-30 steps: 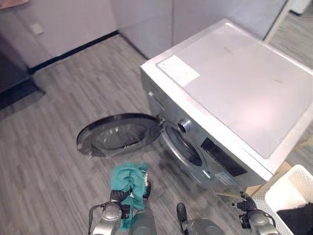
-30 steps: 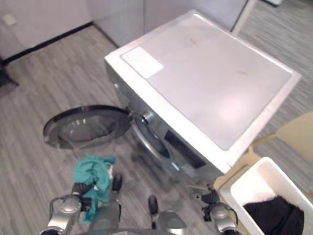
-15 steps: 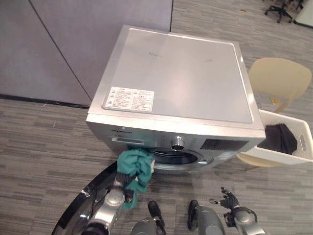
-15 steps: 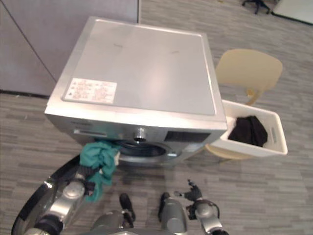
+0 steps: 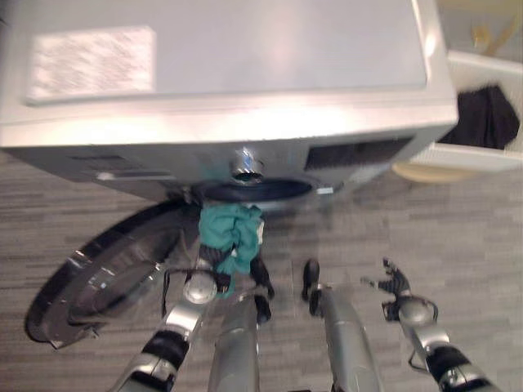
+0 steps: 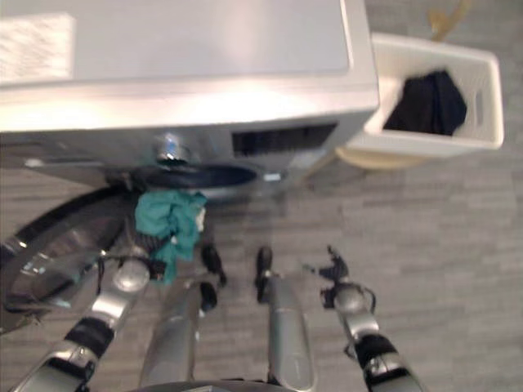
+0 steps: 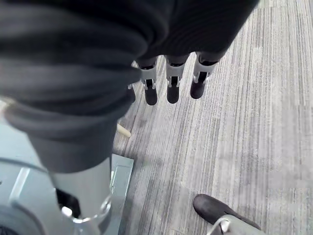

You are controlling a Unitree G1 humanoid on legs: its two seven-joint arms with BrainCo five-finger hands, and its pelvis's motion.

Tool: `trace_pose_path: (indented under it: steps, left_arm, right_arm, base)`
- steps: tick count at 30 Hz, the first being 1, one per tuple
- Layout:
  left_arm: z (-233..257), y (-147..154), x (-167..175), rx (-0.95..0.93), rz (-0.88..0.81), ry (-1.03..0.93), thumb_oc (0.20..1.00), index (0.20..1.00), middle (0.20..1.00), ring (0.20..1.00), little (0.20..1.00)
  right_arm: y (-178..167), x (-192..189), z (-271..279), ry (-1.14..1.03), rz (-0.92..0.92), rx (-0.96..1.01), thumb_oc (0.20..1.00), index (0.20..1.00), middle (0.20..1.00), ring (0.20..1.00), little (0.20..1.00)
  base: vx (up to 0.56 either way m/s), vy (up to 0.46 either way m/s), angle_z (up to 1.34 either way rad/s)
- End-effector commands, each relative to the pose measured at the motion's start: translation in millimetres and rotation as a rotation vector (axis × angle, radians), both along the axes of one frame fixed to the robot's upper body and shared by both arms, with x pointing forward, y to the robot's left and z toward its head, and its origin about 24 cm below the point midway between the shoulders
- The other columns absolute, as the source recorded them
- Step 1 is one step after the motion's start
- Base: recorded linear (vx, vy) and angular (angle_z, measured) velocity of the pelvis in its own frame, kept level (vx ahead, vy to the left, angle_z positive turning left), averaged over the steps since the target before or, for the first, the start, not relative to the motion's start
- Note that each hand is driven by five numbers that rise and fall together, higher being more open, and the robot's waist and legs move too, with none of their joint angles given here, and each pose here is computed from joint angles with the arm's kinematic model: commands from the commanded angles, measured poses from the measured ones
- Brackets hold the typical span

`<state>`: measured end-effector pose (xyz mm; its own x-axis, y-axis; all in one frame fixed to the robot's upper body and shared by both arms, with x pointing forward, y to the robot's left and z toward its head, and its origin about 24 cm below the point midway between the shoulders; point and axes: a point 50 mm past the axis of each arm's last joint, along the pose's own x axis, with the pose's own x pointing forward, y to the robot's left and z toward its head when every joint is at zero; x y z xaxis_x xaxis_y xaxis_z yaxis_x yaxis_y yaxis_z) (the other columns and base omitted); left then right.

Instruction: Grab the laundry basket,head to the washer,open it,put in the laundry and shut it.

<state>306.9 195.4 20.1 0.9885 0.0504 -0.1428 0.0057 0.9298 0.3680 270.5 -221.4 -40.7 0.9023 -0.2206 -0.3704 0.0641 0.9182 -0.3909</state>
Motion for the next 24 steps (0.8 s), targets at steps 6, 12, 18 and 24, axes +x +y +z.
trace_pose_path:
  steps: [6, 12, 18, 24]
  left_arm:
    - [134, 2, 63, 0.167, 0.100, -0.482, 0.200, 0.200, 0.200, 0.200, 0.200]
    - [301, 53, 76, 0.490, 0.399, -0.849, 0.200, 0.200, 0.200, 0.200, 0.200]
    - [356, 69, 65, 0.637, 0.502, -0.897, 1.000, 1.000, 1.000, 1.000, 1.000]
    - [332, 64, 76, 0.701, 0.406, -0.784, 1.000, 1.000, 1.000, 1.000, 1.000]
  right_arm:
    - [5, 22, 53, -0.313, -0.023, 0.039, 1.000, 1.000, 1.000, 1.000, 1.000]
    - [11, 24, 75, -0.445, 0.051, 0.054, 1.000, 1.000, 1.000, 1.000, 1.000]
    - [6, 28, 89, -0.495, 0.071, 0.051, 1.000, 1.000, 1.000, 1.000, 1.000]
    - [1, 23, 81, -0.442, 0.101, 0.032, 1.000, 1.000, 1.000, 1.000, 1.000]
  base:
    - [-0.08, 0.066, -0.26]
    - [0.01, 0.055, -0.24]
    - [0.02, 0.013, -0.18]
    - [0.00, -0.019, 0.03]
